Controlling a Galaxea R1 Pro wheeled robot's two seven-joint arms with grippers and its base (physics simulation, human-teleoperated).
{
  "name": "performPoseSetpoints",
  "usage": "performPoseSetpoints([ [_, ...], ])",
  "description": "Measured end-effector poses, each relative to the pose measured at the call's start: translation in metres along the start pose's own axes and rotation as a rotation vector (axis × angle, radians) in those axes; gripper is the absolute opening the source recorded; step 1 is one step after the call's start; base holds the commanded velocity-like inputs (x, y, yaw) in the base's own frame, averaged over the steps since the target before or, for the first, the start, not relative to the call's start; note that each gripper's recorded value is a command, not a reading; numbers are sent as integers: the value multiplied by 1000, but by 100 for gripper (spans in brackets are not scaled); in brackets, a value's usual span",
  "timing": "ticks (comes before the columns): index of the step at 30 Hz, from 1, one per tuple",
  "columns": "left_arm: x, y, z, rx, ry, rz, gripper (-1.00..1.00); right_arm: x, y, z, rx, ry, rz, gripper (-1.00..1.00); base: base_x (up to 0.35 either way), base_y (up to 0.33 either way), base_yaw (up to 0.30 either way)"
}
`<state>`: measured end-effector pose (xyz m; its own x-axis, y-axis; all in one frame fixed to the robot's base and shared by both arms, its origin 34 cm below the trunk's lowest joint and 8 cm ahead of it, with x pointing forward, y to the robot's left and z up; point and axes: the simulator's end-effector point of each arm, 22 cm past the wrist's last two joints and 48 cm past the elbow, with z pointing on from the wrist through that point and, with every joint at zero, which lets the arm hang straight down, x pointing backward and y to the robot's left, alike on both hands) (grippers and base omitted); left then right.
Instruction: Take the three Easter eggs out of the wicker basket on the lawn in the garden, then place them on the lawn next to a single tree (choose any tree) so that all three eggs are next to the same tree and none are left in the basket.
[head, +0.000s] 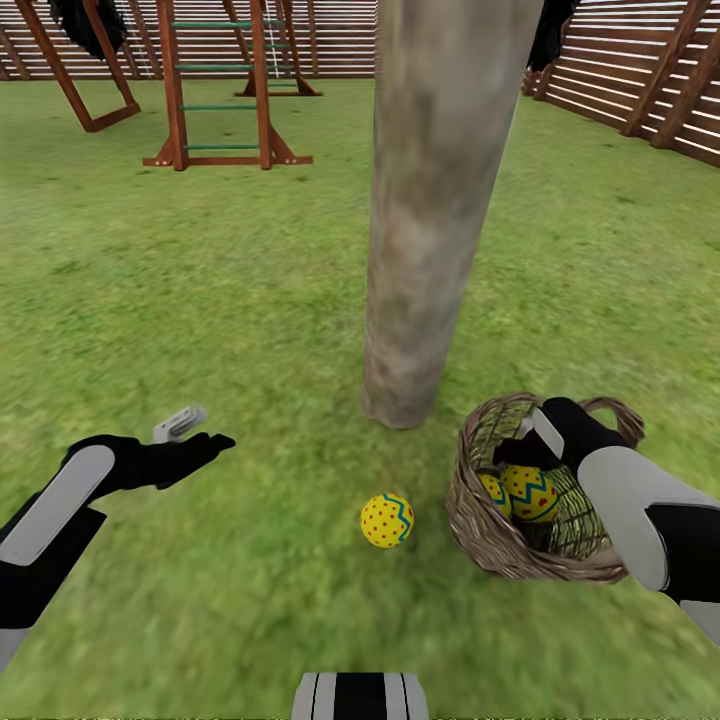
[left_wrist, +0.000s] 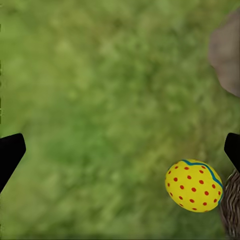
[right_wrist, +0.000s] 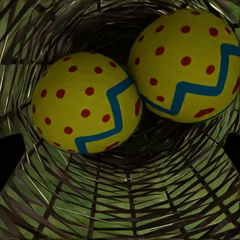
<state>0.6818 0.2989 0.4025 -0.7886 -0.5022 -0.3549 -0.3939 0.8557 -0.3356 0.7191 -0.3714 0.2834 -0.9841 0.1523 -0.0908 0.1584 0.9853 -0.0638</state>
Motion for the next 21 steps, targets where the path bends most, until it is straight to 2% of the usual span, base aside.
performPoseSetpoints([
  [6,8,6,13,-14,23,-4,100,-4,-1,16,4,-25,-2,100,0,0,0],
  [15,26,14,32,-34,65,3,100,7,-1,40,10,5,-6,100,0,0,0],
  [21,35,20,44,-48,88,1,100,16,5,56,-13,35,-7,100,0,0,0],
])
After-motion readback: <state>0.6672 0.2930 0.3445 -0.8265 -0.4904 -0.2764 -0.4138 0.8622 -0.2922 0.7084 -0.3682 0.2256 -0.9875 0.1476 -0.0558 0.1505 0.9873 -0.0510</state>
